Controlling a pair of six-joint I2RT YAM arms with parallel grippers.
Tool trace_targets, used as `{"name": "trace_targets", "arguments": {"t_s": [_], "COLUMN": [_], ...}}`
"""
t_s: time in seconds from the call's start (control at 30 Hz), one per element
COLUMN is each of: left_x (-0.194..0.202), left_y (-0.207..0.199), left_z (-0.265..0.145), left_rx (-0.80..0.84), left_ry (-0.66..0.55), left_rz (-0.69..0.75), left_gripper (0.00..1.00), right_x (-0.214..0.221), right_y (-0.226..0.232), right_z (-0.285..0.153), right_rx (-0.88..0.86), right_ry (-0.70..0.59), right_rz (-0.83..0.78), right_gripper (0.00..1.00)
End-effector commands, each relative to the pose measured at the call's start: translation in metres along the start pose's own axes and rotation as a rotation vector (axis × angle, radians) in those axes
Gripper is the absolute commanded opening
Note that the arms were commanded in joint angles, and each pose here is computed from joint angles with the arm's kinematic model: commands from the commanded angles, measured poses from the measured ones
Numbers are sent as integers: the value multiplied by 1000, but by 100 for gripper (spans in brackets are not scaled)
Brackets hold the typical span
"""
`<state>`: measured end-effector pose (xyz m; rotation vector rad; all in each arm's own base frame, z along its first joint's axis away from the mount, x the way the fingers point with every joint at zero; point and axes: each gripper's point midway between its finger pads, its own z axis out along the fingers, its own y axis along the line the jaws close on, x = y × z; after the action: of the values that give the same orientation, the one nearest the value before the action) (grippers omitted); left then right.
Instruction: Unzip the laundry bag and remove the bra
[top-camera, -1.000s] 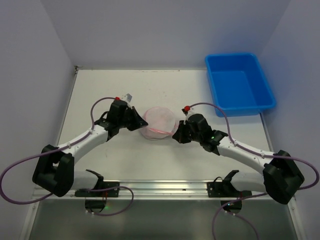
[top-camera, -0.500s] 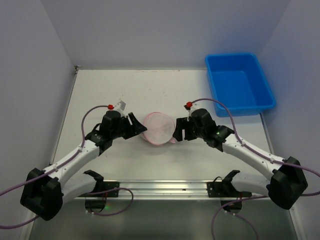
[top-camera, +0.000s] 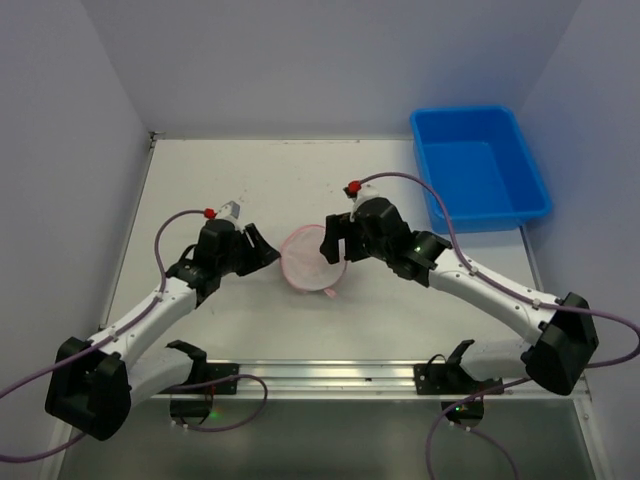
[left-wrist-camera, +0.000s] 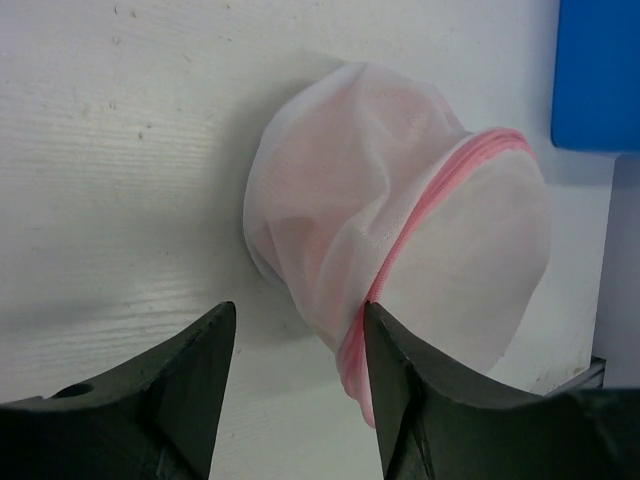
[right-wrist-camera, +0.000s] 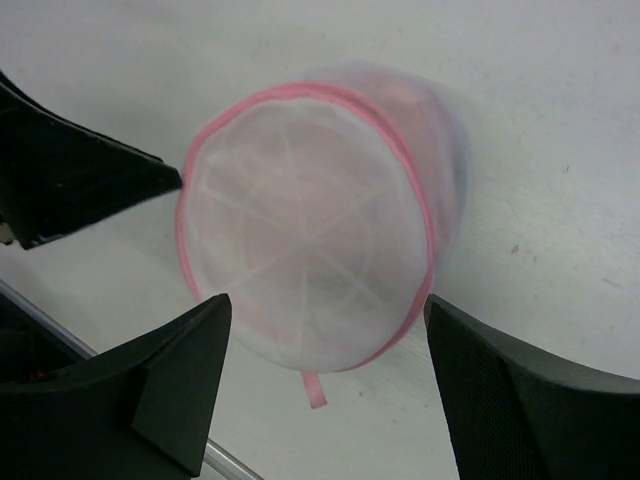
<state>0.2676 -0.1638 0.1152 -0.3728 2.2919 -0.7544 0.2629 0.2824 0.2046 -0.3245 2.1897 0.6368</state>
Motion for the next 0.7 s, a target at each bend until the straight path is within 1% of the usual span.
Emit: {"name": "trace_targets", "arguments": {"t_s": [0.0,0.03,0.1,0.13,0.23,0.27,0.33,0.4,0.43,0.53,0.6,0.63,0.67], "left_x": [-1,2,10,12,17,17,19,24,20,27,28,26,25], "left_y": [-12,-12,-10,-8,-3,-1,2,5,0,0,1,2,3], "left_z": [9,10,12,13,16,17,19,21,22,24,23,23,23], "left_rx": [72,84,99,97,89,81,71,66,89,111,106,97,93], "left_ry": [13,21,37,41,49,48,57,75,57,81,82,71,67], "left_rz": [20,6,-4,-7,0,1,5,-4,-7,-12,-11,-10,-10], "left_gripper": [56,54,53,53,52,52,50,50,50,49,49,49,49], "right_x": [25,36,41,49,52,51,51,45,43,41,35,33,31], "right_y": [-15,-21,-27,-34,-44,-44,-40,-37,-36,-35,-32,-32,-31], "right_z": [17,23,30,36,44,46,48,50,50,53,52,51,50], "right_rx": [56,76,89,104,111,107,84,68,59,55,43,38,32], "right_ry": [50,77,75,93,95,94,91,75,71,67,56,50,41], "right_rz": [43,40,46,47,51,45,24,5,-13,-37,-61,-80,-92], "right_gripper": [79,79,77,76,69,62,56,46,41,35,27,20,17]}}
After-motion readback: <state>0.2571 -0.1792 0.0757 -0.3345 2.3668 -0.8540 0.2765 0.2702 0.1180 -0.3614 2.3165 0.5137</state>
